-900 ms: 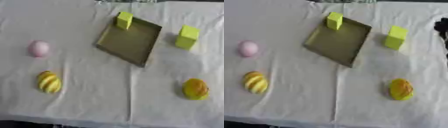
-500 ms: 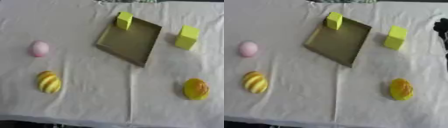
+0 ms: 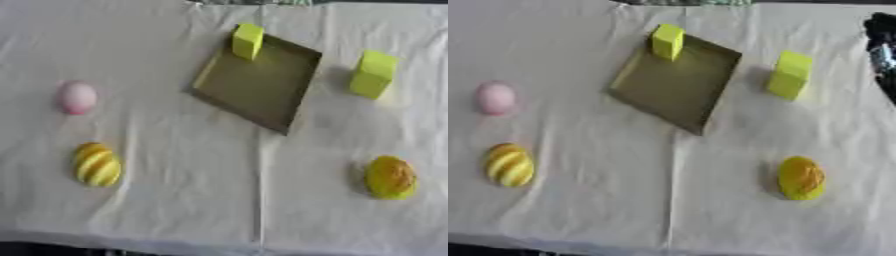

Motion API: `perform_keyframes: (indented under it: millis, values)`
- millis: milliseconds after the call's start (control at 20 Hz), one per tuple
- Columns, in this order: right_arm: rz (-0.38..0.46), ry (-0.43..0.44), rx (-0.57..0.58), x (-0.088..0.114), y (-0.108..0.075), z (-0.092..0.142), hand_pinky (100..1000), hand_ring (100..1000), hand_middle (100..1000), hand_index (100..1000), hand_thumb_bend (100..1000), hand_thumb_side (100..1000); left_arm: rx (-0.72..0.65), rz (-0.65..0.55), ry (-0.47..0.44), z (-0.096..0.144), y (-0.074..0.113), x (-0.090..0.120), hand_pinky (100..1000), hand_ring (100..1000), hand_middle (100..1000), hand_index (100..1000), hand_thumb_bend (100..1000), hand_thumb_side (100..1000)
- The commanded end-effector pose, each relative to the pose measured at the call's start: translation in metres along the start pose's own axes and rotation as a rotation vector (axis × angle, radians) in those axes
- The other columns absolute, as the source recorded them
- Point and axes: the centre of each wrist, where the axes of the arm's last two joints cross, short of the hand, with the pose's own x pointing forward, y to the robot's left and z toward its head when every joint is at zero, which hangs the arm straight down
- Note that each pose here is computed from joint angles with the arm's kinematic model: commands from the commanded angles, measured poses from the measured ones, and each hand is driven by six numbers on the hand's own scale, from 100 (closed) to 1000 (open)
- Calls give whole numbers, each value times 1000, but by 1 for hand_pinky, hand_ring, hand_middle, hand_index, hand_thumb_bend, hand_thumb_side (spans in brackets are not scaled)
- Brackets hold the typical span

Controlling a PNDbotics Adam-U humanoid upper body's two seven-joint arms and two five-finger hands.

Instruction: Pick up objects on the table and place them in the box.

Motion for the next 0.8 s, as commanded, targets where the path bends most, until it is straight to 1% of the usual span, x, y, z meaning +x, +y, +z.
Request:
perform_keyframes:
  millis: [50,100,200,300,400,650,750,800]
  values:
    - [252,4,117,7,-27,-19,941,946,875,920,100,667,-23,-11,-33,-6,1,8,810,721,685,759,100,694]
    - [306,8,147,8,-33,-25,935,950,879,925,100,668,-26,-11,-34,-6,1,8,810,722,685,759,100,695]
    - [381,19,194,8,-43,-36,929,951,881,928,100,672,-32,-10,-32,-6,0,8,810,722,685,758,100,695]
    - [428,33,239,6,-49,-43,927,956,886,931,100,677,-36,-10,-30,-6,0,8,810,721,684,758,100,695]
    - [466,47,285,3,-54,-49,923,956,886,934,100,647,-38,-10,-30,-6,0,9,810,721,682,757,100,695]
    - [522,96,398,-8,-61,-59,932,977,905,955,100,589,-45,-9,-25,-6,0,9,810,721,679,755,100,696]
    - [531,109,440,-11,-61,-62,946,997,921,970,100,563,-47,-8,-23,-6,0,9,810,721,677,755,100,696]
    - [529,112,459,-12,-60,-64,950,1000,924,972,100,564,-48,-8,-23,-6,-1,9,810,721,677,755,100,696]
